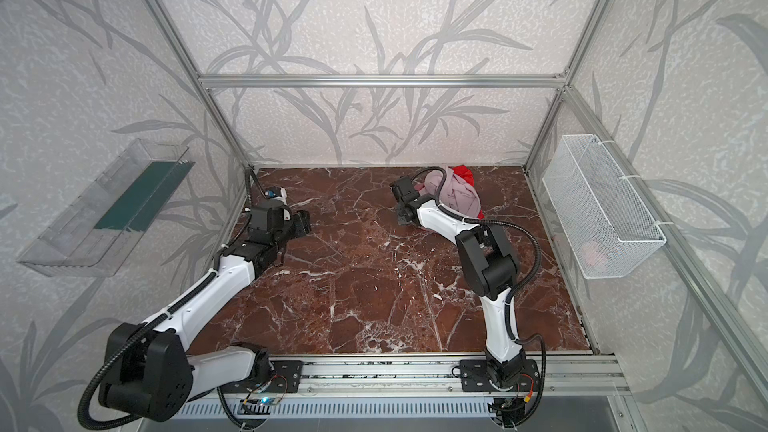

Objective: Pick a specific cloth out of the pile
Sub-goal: 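Lower the right gripper onto the dark pink shirt edge and close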

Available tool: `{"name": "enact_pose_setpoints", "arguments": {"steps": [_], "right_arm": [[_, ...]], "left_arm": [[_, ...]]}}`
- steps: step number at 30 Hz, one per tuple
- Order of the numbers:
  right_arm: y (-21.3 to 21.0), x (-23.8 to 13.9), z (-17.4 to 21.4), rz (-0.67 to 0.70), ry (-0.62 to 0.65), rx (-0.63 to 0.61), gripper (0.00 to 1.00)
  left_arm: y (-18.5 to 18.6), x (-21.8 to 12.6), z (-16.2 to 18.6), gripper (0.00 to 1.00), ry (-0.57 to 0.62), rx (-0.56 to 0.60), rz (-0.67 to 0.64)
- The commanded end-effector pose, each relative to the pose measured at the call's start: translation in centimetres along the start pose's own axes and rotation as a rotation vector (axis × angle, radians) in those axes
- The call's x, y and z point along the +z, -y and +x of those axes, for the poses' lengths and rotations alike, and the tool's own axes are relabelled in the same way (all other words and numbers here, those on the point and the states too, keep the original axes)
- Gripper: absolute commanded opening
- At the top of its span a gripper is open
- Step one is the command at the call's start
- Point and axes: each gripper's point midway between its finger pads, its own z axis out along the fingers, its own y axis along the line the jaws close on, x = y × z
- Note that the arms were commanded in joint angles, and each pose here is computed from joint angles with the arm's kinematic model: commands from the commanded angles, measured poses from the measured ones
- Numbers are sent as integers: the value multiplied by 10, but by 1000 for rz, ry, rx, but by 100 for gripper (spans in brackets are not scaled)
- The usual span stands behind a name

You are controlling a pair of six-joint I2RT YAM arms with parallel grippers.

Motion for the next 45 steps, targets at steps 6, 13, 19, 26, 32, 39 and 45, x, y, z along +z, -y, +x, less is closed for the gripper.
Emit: {"name": "enact_pose_setpoints", "arguments": {"steps": [6, 13, 19, 26, 32, 39, 45], "right_arm": [[8, 5, -1, 55, -17, -4, 37], [9, 2, -1, 60, -17, -13, 46], [6, 4, -1, 54, -24, -34, 54], [9, 10, -1, 92, -27, -55, 54], [9, 16, -2, 105, -38, -60, 47], [13, 16, -6, 135, -30, -56, 14], [16, 2, -10, 143, -14, -38, 0]], "left_arm": [[0, 4, 1, 67, 9, 13, -2], [-3, 6, 5, 67, -3, 19, -13], [0, 10, 9, 67, -14, 10, 4], [1, 13, 12, 67, -24, 14, 7], [-2, 12, 14, 67, -24, 22, -5], [-1, 11, 12, 67, -20, 22, -2], [-3, 9, 12, 67, -15, 21, -8]]}}
